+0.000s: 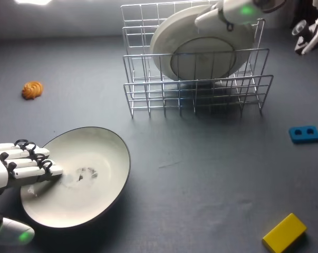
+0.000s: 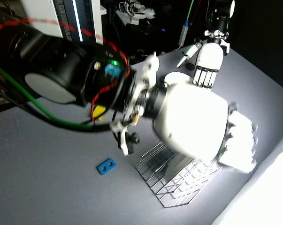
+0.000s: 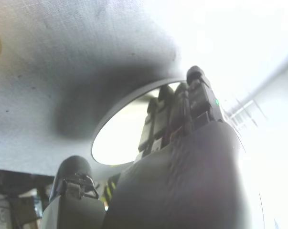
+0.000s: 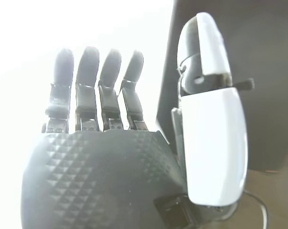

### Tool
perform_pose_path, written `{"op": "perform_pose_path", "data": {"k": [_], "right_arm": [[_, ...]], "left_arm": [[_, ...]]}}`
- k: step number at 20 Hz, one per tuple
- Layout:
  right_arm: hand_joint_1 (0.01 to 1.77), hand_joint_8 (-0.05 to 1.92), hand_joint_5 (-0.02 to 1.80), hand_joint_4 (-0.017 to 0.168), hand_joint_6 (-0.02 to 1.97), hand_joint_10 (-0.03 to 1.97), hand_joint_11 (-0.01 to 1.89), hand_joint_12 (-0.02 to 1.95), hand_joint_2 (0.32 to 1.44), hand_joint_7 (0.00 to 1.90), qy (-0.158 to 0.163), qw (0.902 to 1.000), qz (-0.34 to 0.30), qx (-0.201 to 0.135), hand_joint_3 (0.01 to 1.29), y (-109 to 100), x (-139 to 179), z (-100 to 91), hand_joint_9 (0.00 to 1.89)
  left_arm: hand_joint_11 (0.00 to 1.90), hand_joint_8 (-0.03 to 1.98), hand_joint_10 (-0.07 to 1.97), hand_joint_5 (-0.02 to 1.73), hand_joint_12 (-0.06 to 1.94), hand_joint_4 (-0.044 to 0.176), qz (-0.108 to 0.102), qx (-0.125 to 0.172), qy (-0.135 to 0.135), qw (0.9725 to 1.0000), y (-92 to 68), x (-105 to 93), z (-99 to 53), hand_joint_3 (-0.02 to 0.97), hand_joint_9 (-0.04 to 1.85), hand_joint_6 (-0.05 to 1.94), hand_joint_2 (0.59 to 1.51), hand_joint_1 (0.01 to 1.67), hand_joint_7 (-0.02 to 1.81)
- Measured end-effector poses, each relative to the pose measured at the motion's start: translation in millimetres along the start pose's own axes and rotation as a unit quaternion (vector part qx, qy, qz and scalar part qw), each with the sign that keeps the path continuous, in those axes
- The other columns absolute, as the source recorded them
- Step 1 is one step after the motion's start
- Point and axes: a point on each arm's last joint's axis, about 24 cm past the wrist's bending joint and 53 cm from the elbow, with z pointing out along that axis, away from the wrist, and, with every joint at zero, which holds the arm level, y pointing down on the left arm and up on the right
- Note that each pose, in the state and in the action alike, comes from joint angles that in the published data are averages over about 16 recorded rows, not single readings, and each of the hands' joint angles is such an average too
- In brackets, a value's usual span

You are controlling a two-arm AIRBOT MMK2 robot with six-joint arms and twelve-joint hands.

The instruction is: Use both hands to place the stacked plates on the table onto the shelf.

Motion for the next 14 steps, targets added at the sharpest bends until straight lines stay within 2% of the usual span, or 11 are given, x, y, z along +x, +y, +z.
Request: {"op": "perform_pose_path", "data": {"k": [2, 4, 8, 14], "right_arm": [[1.03, 1.29, 0.19, -0.001, 1.07, 1.48, 0.03, 1.68, 1.01, 0.16, 0.005, 0.9986, -0.046, -0.024, 0.02, 21, 8, -1.9, 0.11], [1.04, 1.06, 0.17, 0.001, 0.90, 1.24, 0.02, 1.43, 0.99, 0.14, 0.014, 0.9945, -0.093, -0.046, 0.01, 40, 22, -4.6, 0.10], [1.08, 0.67, 0.12, 0.003, 0.56, 0.80, 0.02, 0.96, 0.96, 0.11, 0.037, 0.9790, -0.181, -0.086, 0.02, 70, 61, -12.2, 0.07], [1.13, 0.14, 0.05, 0.005, 0.11, 0.18, 0.01, 0.26, 0.92, 0.05, 0.077, 0.9532, -0.265, -0.124, 0.01, 89, 125, -26.7, 0.04]], "left_arm": [[0.02, -0.01, -0.03, 0.05, 0.01, -0.004, -0.008, -0.004, 0.001, 1.0000, 0.9, 2.7, -0.9, 0.005, -0.01, -0.01, 1.168, 0.02, 0.07], [0.02, -0.01, -0.04, 0.05, 0.01, -0.003, -0.013, -0.007, 0.004, 0.9999, 1.5, 5.1, -1.8, 0.004, -0.01, -0.01, 1.168, 0.02, 0.07], [0.02, -0.01, -0.03, 0.05, 0.02, -0.002, -0.012, -0.007, 0.004, 0.9999, -0.1, 5.4, -3.8, 0.004, -0.01, -0.01, 1.171, 0.02, 0.06], [0.02, 0.00, -0.02, 0.05, 0.01, 0.000, 0.017, 0.006, -0.008, 0.9998, -5.6, -8.7, -9.0, 0.004, 0.01, 0.00, 1.171, 0.02, 0.06]]}}
